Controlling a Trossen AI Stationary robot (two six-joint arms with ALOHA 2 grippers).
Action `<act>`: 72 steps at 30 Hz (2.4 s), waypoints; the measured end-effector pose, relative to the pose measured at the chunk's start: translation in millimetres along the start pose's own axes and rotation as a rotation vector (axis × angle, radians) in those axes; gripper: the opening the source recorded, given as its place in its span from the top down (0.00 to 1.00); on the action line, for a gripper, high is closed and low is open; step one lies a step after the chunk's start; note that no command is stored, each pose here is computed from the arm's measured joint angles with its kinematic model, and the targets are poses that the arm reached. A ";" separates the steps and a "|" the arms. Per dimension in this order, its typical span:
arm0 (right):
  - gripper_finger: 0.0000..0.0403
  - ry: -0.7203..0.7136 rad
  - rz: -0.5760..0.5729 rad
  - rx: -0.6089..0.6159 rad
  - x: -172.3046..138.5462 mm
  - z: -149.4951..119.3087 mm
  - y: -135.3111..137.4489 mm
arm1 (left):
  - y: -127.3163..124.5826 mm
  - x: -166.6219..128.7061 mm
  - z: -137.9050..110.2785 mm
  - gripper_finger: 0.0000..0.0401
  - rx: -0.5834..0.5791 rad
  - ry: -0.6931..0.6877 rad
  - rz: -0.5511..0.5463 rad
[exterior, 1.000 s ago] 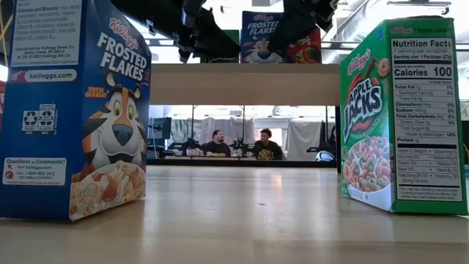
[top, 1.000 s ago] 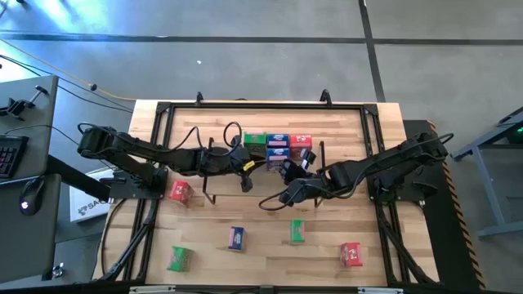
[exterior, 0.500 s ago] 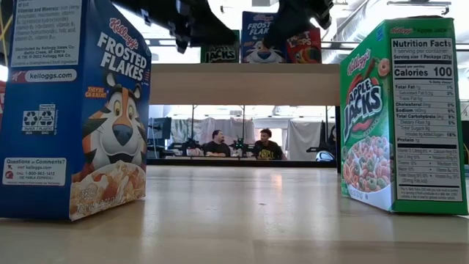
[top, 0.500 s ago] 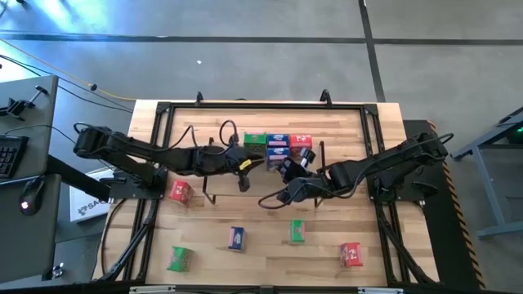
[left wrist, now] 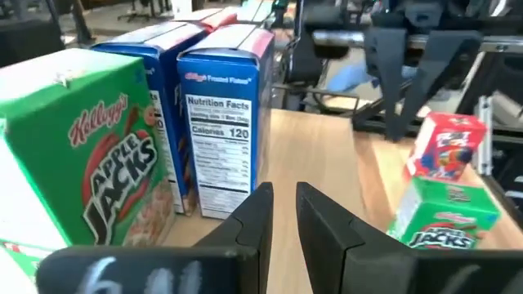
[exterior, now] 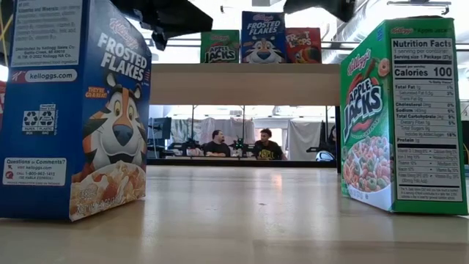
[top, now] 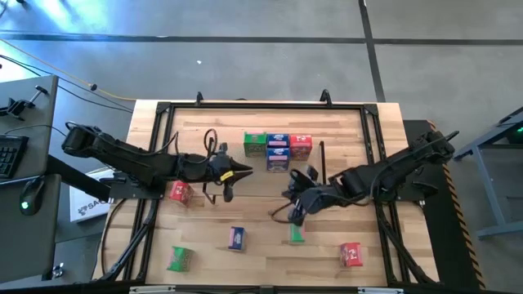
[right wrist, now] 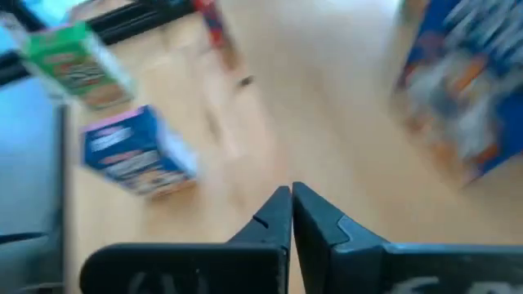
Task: Stack cereal on shelf
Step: Put the top green cereal box on the shelf aligned with the other green cereal box
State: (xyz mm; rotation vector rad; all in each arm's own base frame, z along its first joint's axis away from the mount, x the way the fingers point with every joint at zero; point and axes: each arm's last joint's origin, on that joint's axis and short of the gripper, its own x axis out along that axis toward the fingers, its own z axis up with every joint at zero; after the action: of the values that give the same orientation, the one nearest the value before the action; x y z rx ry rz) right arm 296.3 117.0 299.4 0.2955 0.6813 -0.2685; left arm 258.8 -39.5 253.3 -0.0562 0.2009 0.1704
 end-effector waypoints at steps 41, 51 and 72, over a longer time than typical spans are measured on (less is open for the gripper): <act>0.30 0.345 -0.188 0.763 14.3 -75.3 71.9 | -6.0 -9.5 -2.3 0.88 0.084 -0.028 -0.039; 0.31 0.417 -0.273 0.777 32.4 -71.4 67.8 | -6.2 -9.6 -2.9 0.88 0.100 -0.022 -0.039; 0.54 0.526 -0.179 0.479 46.1 -62.8 66.2 | -6.8 -9.5 -5.3 0.88 0.096 0.002 -0.067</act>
State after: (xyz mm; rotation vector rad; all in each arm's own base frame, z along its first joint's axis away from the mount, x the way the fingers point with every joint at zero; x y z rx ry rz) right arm 316.8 193.6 234.9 0.7810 1.1644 -0.5365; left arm 249.7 -48.1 250.3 0.0325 0.2089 0.0936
